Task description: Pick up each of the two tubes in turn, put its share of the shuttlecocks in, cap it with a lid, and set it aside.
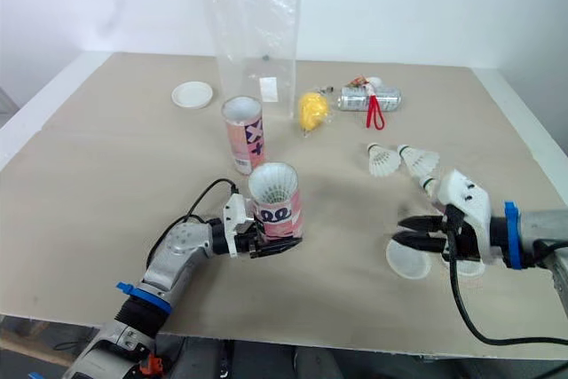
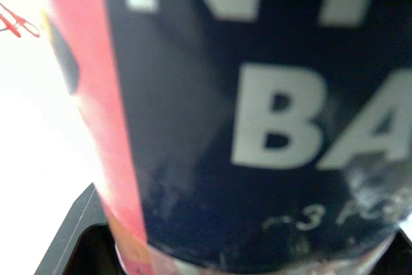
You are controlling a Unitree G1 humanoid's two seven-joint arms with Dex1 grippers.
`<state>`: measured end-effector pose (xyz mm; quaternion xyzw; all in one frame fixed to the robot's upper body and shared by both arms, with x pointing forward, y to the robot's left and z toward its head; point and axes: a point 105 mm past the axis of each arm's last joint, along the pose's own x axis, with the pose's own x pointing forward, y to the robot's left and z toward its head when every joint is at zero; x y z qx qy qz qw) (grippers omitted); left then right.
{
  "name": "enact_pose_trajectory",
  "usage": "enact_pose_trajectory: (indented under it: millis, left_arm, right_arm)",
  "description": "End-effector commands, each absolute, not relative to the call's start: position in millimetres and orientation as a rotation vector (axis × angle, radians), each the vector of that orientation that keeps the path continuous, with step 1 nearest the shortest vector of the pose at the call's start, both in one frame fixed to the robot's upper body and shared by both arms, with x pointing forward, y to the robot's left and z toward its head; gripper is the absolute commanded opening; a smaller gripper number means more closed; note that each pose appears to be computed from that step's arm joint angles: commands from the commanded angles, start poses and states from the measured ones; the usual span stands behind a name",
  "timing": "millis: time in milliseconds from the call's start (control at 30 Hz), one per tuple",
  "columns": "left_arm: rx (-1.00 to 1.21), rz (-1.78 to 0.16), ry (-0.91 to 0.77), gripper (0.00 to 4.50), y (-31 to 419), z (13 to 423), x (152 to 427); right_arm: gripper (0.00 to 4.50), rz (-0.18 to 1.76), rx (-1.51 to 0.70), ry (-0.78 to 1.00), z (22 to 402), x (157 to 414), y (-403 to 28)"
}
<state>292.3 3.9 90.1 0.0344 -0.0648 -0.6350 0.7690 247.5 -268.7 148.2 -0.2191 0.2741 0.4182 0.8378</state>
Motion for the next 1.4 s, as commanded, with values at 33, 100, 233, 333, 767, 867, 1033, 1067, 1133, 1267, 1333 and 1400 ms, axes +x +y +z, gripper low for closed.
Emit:
enact_pose_trajectory:
  millis: [33,100,233,333,767,867,1033,1067,1133,1267,1333,1400]
  left_arm:
    - [0.109,-1.437,-0.165,2.92,-3,91,286]
    - [0.118,-1.448,-0.158,2.92,-4,89,286]
    - [0.140,-1.458,-0.150,2.92,-5,89,286]
    - [0.145,-1.457,-0.141,2.92,-6,89,288]
    - [0.145,-1.454,-0.052,2.92,1,73,286]
    - [0.149,-1.447,-0.046,2.92,2,71,287]
    - [0.147,-1.436,-0.042,2.92,4,71,288]
    - [0.146,-1.434,-0.041,2.92,4,70,288]
    - [0.143,-1.429,-0.025,2.92,5,67,289]
    - [0.137,-1.427,-0.006,2.92,6,64,289]
    - [0.143,-1.426,-0.001,2.92,6,63,289]
    - [0.146,-1.426,0.002,2.92,7,63,290]
  right_arm:
    - [3.53,0.876,-0.574,0.586,153,253,-278]
    - [4.42,0.866,-0.590,0.596,151,255,-283]
    - [4.48,0.861,-0.579,0.608,147,261,-287]
    - [4.48,0.860,-0.533,0.616,143,266,-287]
    - [3.95,0.926,-0.585,0.677,123,279,-286]
    - [2.91,0.948,-0.611,0.684,121,280,-284]
    - [1.02,0.966,-0.621,0.681,121,279,-283]
    - [0.87,0.968,-0.625,0.681,120,279,-283]
    - [0.05,0.975,-0.646,0.687,120,277,-285]
    - [0.01,0.991,-0.655,0.673,121,275,-283]
    - [0.01,0.999,-0.662,0.669,122,274,-282]
    - [0.01,1.006,-0.670,0.655,124,273,-280]
